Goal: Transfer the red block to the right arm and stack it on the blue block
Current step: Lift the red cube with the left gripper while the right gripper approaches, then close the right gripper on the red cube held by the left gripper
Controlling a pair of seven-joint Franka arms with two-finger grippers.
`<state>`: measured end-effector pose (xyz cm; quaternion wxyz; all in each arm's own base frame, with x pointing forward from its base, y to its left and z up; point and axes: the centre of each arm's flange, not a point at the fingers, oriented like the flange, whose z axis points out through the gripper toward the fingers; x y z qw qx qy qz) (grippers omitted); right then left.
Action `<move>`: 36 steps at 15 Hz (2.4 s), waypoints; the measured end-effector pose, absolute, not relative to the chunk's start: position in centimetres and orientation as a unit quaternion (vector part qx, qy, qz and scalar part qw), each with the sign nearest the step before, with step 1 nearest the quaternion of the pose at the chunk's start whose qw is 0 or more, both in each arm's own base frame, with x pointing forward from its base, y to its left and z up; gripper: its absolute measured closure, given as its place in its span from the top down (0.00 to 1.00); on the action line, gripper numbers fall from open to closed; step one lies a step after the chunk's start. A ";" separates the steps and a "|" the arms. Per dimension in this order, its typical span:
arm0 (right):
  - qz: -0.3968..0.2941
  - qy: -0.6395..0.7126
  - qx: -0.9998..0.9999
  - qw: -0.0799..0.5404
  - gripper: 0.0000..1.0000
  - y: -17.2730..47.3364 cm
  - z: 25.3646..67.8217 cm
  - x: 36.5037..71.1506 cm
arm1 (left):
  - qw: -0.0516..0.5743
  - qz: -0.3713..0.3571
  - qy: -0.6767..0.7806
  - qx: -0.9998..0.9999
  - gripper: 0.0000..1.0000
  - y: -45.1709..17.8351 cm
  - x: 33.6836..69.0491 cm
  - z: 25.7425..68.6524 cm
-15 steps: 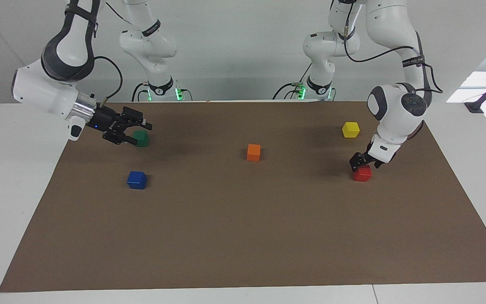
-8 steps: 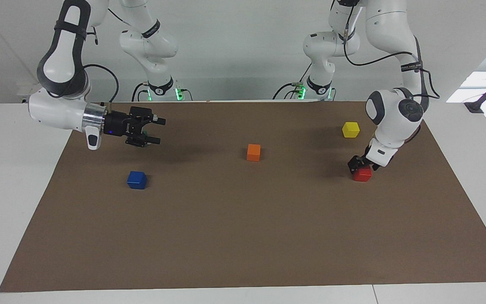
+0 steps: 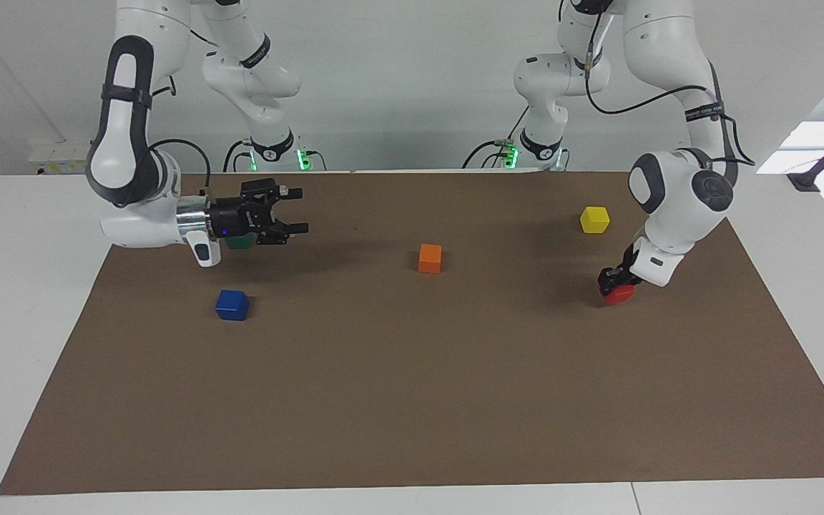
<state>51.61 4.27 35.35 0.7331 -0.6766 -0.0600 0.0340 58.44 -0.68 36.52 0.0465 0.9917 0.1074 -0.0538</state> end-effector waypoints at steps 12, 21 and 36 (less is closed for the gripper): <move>0.036 -0.032 -0.487 0.872 1.00 18.2 35.1 52.5 | 0.194 -0.236 0.494 0.814 0.54 -16.5 52.8 55.2; 0.062 -0.009 -0.374 0.926 1.00 25.8 33.5 50.2 | 0.242 -0.293 0.641 0.667 0.54 -27.6 49.7 58.2; 0.058 -0.006 -0.375 0.925 0.93 28.7 31.5 51.0 | 0.241 -0.289 0.695 0.612 0.54 -34.6 45.8 55.8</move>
